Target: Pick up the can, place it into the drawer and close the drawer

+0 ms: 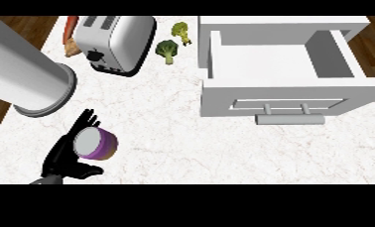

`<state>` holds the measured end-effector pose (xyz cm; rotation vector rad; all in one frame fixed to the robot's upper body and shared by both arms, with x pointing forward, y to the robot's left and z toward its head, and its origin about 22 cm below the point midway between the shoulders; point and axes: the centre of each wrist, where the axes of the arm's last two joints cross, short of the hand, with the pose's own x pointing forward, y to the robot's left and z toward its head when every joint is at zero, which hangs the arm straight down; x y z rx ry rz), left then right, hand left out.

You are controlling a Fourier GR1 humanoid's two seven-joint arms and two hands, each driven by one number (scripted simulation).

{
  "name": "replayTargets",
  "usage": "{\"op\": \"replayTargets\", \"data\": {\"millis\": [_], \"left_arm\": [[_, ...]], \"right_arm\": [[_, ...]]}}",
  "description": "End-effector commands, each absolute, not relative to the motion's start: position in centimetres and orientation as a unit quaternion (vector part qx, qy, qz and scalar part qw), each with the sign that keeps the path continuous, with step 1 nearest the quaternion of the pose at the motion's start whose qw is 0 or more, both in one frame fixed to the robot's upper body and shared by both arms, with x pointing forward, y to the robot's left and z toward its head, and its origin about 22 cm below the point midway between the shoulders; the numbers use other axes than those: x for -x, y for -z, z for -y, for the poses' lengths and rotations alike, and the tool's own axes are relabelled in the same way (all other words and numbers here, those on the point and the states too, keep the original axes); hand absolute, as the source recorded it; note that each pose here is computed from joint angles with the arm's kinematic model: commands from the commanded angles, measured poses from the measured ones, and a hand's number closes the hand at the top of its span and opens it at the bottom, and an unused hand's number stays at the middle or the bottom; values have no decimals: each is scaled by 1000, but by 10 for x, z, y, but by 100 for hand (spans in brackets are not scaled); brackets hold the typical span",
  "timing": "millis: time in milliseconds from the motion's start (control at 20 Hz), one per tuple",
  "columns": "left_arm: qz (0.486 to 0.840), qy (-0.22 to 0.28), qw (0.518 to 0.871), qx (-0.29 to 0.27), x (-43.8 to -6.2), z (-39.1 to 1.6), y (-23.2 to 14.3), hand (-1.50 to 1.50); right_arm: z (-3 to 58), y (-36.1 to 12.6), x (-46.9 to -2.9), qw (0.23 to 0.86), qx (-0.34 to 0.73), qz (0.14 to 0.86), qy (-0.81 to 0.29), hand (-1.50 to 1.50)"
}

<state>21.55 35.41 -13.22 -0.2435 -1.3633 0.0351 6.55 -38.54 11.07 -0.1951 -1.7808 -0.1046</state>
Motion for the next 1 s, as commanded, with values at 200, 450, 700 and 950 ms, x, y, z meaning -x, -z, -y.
{"op": "replayTargets", "data": {"millis": [200, 450, 700, 950], "left_arm": [[629, -44, 763, 144, -236, -344, 128, 150], [611, -10, 762, 214, -243, -332, 128, 150], [643, -4, 727, 240, -241, -316, 116, 150], [669, -131, 718, 140, -266, -274, 108, 150]], "right_arm": [[386, -107, -60, 624, 80, 776, 46, -150], [377, -103, -65, 631, 71, 771, 44, -150], [389, -119, -53, 626, 74, 775, 45, -150], [382, -114, -57, 621, 74, 779, 55, -150]]}}
